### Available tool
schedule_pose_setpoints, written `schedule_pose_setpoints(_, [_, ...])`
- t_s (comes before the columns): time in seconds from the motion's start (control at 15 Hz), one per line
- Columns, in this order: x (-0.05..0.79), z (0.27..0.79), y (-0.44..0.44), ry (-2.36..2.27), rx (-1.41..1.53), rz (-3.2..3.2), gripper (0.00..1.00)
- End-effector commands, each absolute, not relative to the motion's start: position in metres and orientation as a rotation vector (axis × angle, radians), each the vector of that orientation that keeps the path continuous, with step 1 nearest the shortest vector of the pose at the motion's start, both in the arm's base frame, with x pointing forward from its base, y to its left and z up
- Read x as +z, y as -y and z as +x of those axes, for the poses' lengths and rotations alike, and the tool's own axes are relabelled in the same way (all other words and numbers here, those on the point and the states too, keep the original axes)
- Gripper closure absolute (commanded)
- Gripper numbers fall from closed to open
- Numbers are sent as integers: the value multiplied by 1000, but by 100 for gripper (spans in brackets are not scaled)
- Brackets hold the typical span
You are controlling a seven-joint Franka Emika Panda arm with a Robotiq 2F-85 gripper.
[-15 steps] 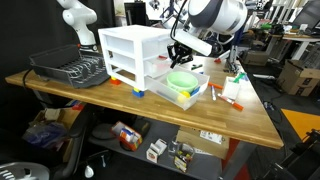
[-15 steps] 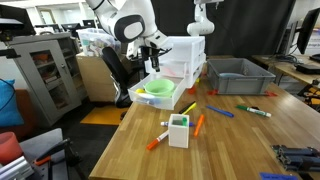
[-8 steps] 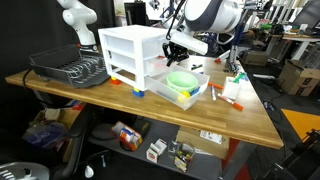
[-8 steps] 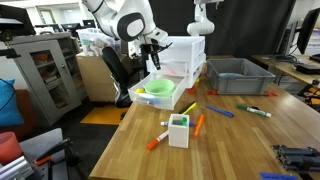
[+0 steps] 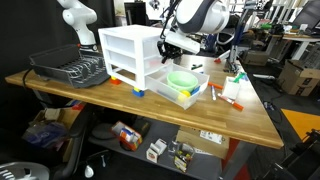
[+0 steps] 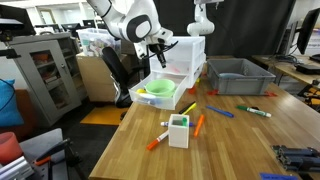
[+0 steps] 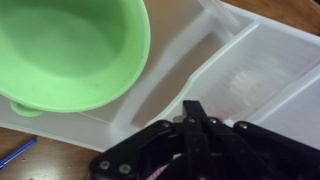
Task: Close the middle drawer of the cabinet on the table
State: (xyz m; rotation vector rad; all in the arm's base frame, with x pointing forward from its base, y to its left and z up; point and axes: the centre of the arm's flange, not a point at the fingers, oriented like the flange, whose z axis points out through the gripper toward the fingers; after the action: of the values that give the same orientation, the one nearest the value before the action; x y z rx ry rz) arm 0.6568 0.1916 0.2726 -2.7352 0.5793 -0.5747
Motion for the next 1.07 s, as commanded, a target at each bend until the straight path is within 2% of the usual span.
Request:
schedule_pose_setpoints(0.0, [280, 655, -187, -577, -588, -2722, 100])
schedule_pose_setpoints(0.53, [356, 577, -174, -665, -628, -2620, 100])
schedule_pose_setpoints(1.0, [372, 498, -170, -679, -358, -2735, 100])
